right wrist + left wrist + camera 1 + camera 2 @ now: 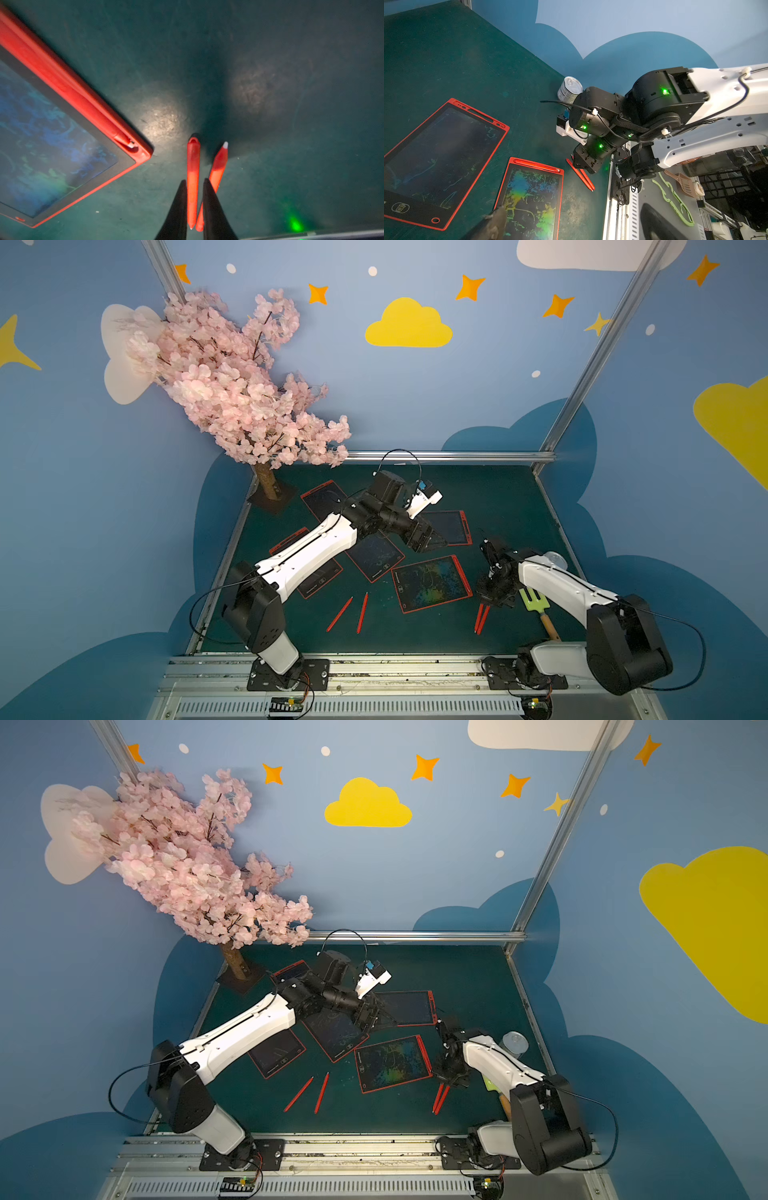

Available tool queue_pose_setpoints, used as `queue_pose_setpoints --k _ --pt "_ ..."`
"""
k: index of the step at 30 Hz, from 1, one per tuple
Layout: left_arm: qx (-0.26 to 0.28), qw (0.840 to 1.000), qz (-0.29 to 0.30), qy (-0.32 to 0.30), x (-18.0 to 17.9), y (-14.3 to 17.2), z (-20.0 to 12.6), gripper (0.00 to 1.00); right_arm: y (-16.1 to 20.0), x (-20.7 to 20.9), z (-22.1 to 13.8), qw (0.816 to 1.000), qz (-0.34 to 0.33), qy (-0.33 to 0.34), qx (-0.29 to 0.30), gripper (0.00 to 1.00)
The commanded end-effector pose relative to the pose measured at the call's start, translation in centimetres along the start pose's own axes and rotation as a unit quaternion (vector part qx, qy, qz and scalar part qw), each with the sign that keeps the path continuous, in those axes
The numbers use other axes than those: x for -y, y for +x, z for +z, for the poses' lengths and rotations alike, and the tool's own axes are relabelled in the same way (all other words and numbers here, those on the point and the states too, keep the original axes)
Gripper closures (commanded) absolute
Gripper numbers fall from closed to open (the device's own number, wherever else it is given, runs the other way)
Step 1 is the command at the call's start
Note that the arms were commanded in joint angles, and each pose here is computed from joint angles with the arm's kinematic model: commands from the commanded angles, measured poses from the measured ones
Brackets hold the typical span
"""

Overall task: Place the stylus back onto the writing tablet
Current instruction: Pick up the stylus from the center of the board.

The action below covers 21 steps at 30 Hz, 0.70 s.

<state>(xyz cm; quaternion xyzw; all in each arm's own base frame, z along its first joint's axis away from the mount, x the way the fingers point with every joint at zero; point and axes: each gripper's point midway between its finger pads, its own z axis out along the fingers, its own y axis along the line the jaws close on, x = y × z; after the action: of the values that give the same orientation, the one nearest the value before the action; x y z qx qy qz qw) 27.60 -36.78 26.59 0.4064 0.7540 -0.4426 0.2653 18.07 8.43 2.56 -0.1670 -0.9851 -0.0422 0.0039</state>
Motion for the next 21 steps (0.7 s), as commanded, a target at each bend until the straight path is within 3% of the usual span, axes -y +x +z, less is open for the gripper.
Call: queue_pose_setpoints --k 1,21 --pt "-0.004 1.0 0.007 -0.004 -0.2 0.3 0.2 0.01 -0.6 -0.5 0.0 1.0 0.004 -0.011 0.02 0.84" --pt "-0.009 1.0 0.016 -0.009 0.2 0.4 0.3 0.01 -0.1 0.5 2.0 1.0 0.0 0.021 0.016 0.84"
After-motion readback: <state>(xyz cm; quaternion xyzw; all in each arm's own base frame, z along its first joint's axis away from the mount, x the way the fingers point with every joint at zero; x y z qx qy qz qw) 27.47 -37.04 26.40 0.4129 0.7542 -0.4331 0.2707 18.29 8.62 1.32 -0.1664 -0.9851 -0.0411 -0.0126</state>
